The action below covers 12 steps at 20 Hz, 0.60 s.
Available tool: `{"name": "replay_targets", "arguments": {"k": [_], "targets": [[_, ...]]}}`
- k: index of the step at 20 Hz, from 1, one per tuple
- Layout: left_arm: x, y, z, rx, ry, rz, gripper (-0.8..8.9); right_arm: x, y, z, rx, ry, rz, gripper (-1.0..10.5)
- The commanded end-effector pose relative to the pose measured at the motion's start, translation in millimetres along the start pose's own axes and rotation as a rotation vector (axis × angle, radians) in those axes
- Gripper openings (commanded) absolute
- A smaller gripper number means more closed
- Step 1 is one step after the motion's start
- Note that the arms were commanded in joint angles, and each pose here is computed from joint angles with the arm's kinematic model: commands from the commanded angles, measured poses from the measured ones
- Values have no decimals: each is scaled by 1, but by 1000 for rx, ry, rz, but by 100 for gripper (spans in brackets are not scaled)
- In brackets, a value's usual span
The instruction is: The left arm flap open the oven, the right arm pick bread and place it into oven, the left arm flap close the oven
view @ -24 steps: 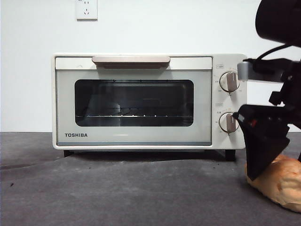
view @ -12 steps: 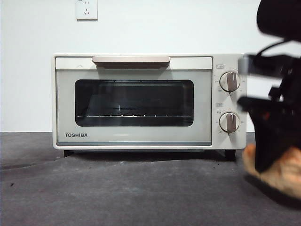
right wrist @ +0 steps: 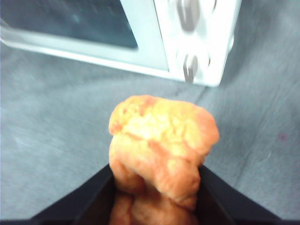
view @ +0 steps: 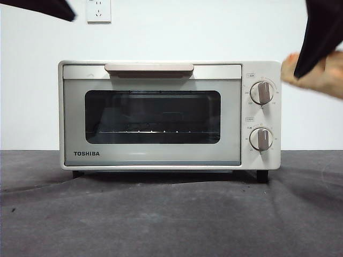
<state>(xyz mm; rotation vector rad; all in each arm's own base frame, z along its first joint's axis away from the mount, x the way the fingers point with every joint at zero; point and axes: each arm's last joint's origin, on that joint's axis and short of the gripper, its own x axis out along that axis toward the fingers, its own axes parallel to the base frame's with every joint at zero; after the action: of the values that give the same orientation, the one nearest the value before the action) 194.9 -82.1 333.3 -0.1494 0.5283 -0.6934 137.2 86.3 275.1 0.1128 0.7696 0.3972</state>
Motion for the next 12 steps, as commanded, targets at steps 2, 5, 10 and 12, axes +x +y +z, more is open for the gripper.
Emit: {"name": "replay_targets", "arguments": {"k": [2,5,10,12], "targets": [[28,-5,18,32,-1,-11,16,-18,4,8,1,-58,31,199],[55,-7,23,73,30,15,16,-30,5,12,1,-100,46,199],[88,-10,20,96,39,25,16,-36,4,9,2,-105,48,199],[97,-11,17,119,50,30,16,-36,4,9,0,-101,47,199]]}}
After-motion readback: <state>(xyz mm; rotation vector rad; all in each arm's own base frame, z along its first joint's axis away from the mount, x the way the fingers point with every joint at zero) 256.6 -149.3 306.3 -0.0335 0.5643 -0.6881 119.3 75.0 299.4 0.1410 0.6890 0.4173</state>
